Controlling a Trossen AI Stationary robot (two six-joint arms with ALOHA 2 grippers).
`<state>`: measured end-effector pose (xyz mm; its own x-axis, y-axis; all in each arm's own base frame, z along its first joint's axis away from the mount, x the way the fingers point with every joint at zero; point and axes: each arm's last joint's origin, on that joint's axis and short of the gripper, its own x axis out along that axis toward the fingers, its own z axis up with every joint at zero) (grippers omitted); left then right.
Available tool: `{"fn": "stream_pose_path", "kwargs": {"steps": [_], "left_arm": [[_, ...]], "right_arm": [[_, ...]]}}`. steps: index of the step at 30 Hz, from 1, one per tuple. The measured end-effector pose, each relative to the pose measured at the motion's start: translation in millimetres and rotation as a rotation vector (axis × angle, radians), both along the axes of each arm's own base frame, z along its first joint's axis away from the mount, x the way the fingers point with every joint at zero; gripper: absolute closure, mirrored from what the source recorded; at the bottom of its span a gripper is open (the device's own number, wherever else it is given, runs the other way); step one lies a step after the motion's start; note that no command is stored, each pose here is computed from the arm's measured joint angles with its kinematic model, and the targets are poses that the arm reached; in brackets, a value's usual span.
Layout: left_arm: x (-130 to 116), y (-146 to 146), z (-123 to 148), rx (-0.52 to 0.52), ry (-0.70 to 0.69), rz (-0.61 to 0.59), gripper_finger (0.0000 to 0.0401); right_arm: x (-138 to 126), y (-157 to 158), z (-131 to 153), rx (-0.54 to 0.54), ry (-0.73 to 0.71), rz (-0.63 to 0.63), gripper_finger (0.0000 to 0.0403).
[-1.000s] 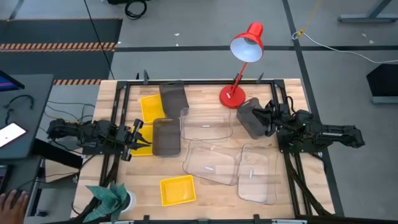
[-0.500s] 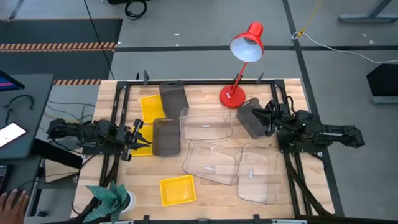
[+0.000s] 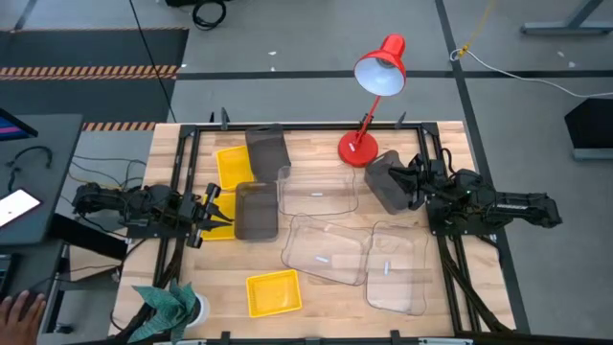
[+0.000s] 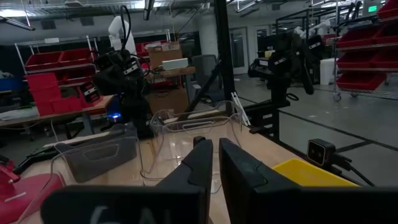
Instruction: Stack baskets by color
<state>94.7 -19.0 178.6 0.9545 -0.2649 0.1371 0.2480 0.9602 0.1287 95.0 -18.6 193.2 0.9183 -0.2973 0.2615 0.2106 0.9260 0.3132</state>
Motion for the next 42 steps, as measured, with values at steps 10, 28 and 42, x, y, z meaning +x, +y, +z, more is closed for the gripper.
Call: {"fn": "stream_pose_path", "kwargs": {"steps": [10,28,42], "left_arm": [[0.0,0.0,0.1,0.0,0.0,0.0,0.0376],[0.0,0.0,0.0,0.0,0.0,0.0,0.0373],[0.0,0.0,0.0,0.0,0.0,0.0,0.0371]], "right_arm": [[0.0,0.0,0.0,0.0,0.0,-0.001,0.0341],[0.0,0.0,0.1,0.0,0.0,0.0,0.0341],[0.0,0.0,-0.1,0.0,0.0,-0.001,0.0341]]}}
